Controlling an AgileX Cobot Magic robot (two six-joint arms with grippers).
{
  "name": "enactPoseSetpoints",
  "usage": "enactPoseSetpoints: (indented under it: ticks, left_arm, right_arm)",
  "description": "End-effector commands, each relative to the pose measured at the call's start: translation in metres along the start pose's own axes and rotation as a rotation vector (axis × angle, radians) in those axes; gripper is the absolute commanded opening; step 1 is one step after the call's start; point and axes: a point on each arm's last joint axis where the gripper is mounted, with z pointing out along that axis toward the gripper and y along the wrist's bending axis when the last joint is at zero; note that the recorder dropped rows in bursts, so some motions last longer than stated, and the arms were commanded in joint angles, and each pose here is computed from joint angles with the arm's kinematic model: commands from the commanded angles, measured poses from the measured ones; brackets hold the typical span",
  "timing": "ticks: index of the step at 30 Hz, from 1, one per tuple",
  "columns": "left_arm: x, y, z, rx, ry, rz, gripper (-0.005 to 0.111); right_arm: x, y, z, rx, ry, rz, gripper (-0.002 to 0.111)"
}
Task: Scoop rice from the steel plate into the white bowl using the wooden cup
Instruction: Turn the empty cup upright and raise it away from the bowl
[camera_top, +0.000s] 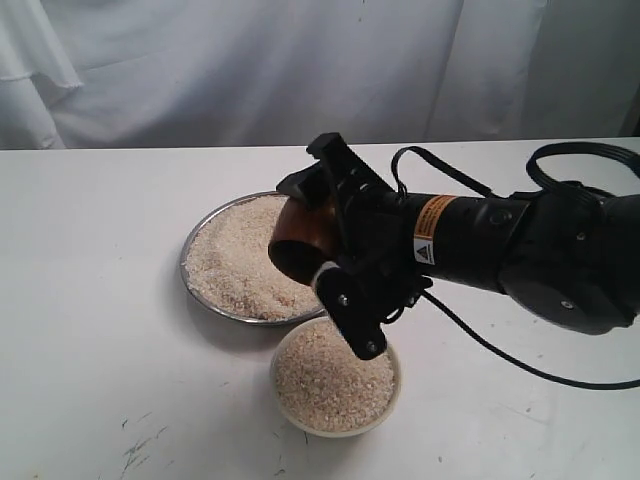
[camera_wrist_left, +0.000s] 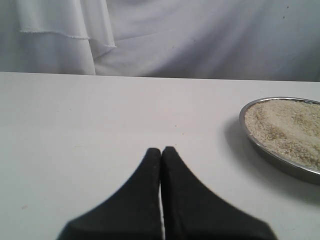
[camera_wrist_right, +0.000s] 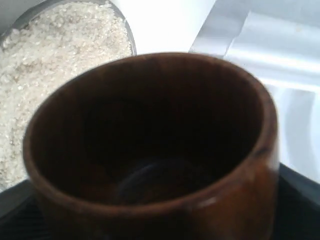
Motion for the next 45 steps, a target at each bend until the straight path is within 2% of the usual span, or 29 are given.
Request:
enactPoseSetpoints:
  ticks: [1, 8, 16, 20, 24, 31, 35, 39, 45]
  left_arm:
    - [0.0007, -0.0001, 0.0, 0.002, -0.007, -0.004, 0.0]
    - [0.0007, -0.0001, 0.0, 0.002, -0.007, -0.004, 0.0]
    - [0.0007, -0.0001, 0.0, 0.002, -0.007, -0.004, 0.0]
    - [0.0007, -0.0001, 0.0, 0.002, -0.007, -0.004, 0.0]
    - [0.0007, -0.0001, 0.0, 0.002, -0.007, -0.004, 0.0]
    - [0.0007, -0.0001, 0.0, 0.002, -0.007, -0.004, 0.0]
    - [0.0007, -0.0001, 0.0, 0.002, -0.007, -0.004, 0.0]
    - [0.0007, -0.0001, 0.0, 0.002, -0.007, -0.004, 0.0]
    - [0.0007, -0.0001, 0.0, 0.002, -0.007, -0.004, 0.0]
  right_arm:
    - [0.0023, -0.0084, -0.0029, 0.047, 0.013, 0.211, 0.0]
    - [0.0023, -0.0084, -0.0029, 0.048, 0.005, 0.517, 0.0]
    - [0.0022, -0.0084, -0.0029, 0.049, -0.002, 0.793, 0.0]
    - [0.0022, -0.0084, -0.0029, 0.049, -0.007, 0.987, 0.0]
    - [0.0022, -0.0094, -0.003, 0.058, -0.015, 1.063, 0.0]
    - [0.0022, -0.0115, -0.0031, 0.08, -0.028, 1.1, 0.0]
    - [0.0036, -0.0118, -0.0032, 0.091, -0.023, 1.227, 0.0]
    - [0.0036, -0.0116, -0.0032, 0.089, -0.022, 1.23, 0.0]
    - [0.0079, -0.012, -0.0034, 0.127, 0.003, 1.448, 0.0]
